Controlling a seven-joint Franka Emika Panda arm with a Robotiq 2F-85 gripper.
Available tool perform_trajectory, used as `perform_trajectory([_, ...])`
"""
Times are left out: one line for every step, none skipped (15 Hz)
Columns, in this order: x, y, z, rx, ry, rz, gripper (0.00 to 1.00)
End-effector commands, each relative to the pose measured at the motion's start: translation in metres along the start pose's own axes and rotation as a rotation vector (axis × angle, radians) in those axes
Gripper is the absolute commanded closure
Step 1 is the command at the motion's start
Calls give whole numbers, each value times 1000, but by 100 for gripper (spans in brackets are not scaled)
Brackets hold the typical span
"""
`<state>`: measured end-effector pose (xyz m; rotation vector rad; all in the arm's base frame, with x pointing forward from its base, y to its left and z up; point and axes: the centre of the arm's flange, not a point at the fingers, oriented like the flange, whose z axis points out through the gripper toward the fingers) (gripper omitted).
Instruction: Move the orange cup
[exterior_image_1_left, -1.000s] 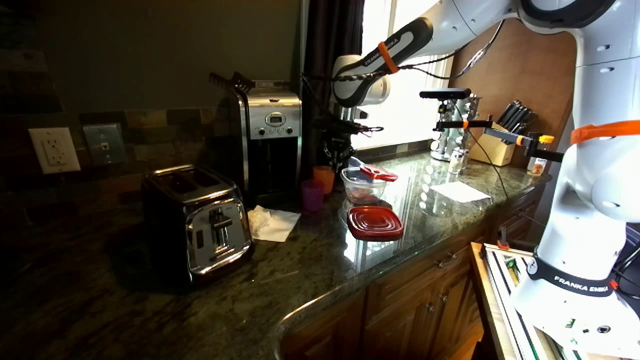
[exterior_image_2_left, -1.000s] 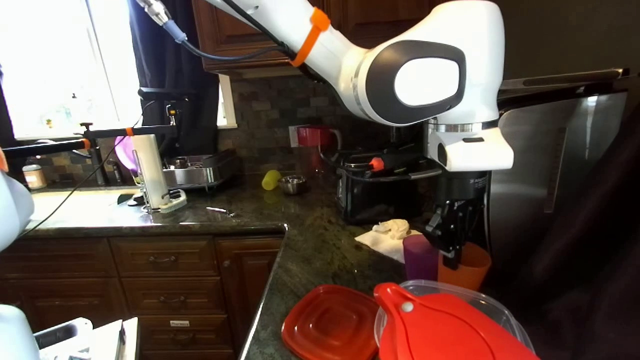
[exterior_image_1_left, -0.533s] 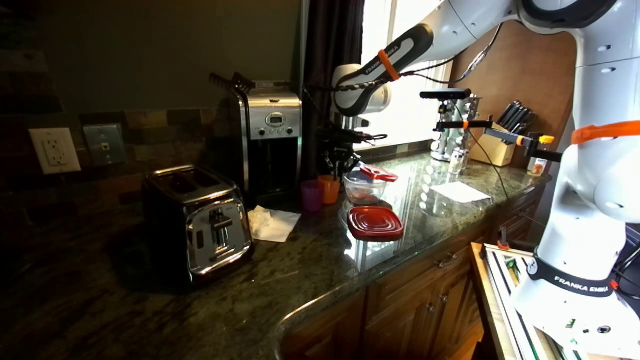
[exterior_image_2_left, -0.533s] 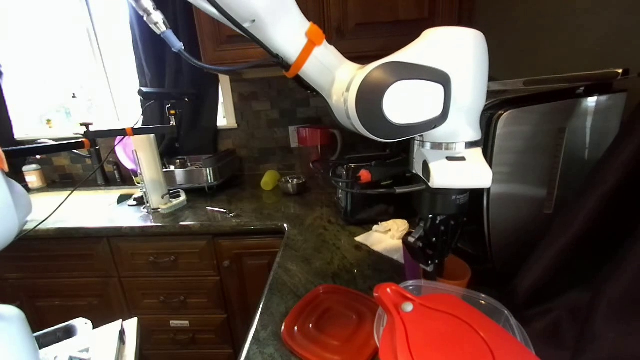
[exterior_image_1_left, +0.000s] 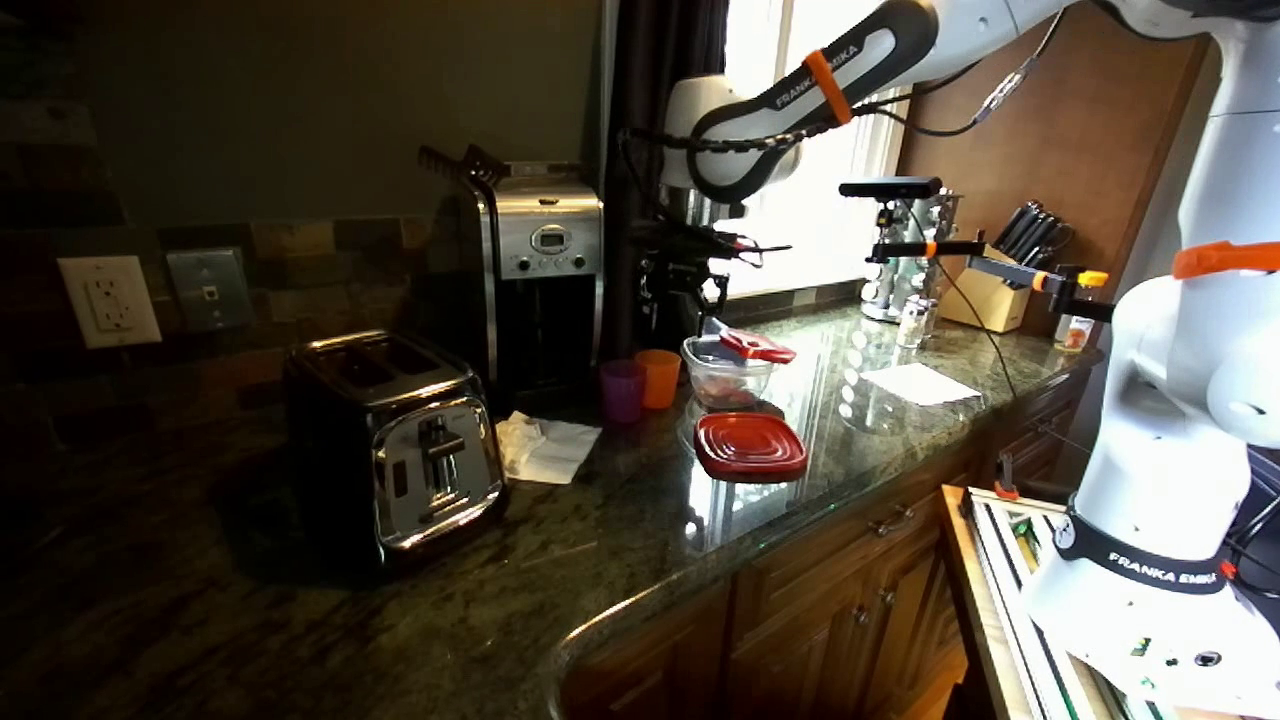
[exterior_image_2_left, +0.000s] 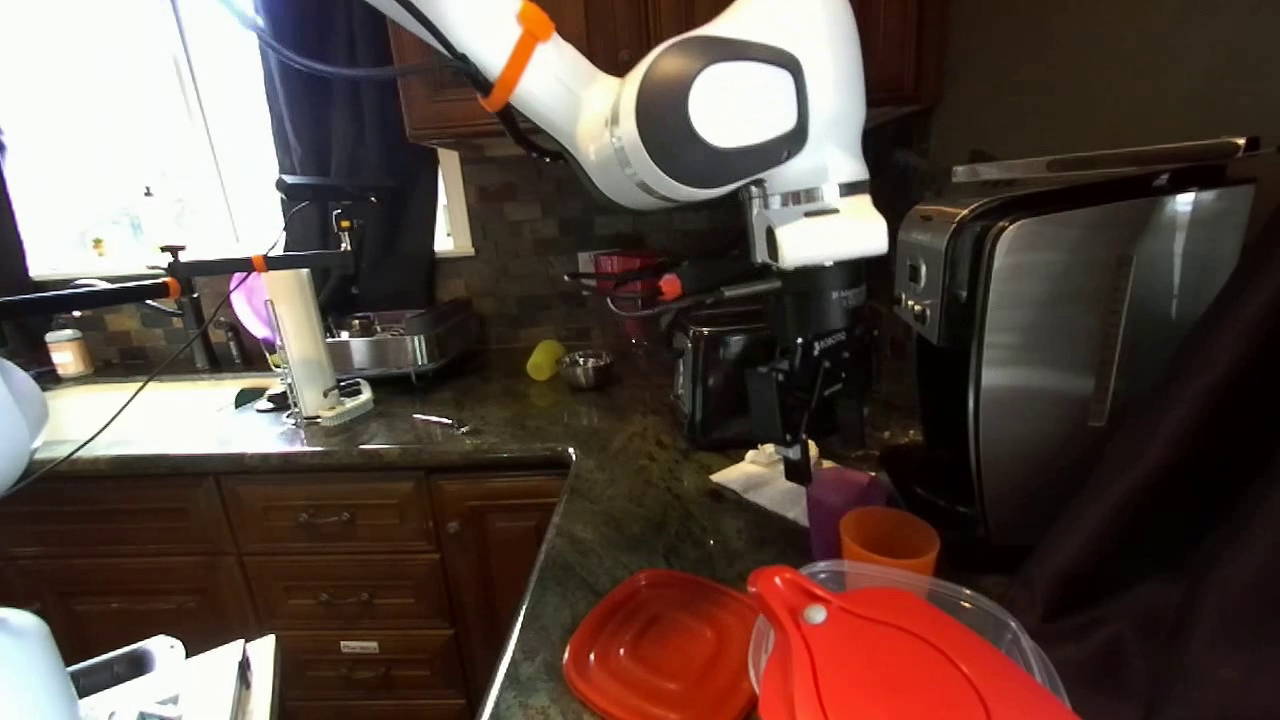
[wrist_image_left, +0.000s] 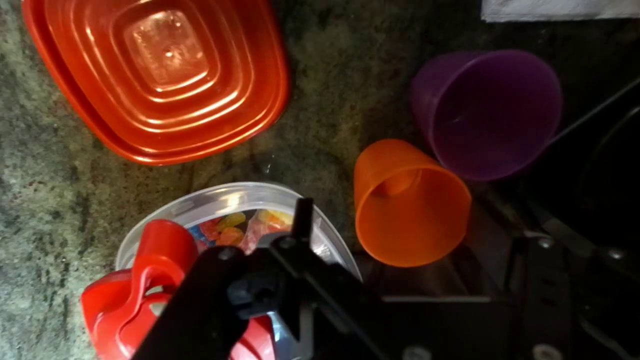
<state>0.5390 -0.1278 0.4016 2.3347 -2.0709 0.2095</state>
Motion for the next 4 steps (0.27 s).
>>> perform_trajectory([-31, 43, -49, 17, 7, -55, 0])
perform_trajectory([-40, 46, -54, 14, -52, -147, 0])
perform_trajectory([-21, 20, -39, 19, 1, -61, 0])
perform_trajectory([-26, 23, -48, 27, -4, -78, 0])
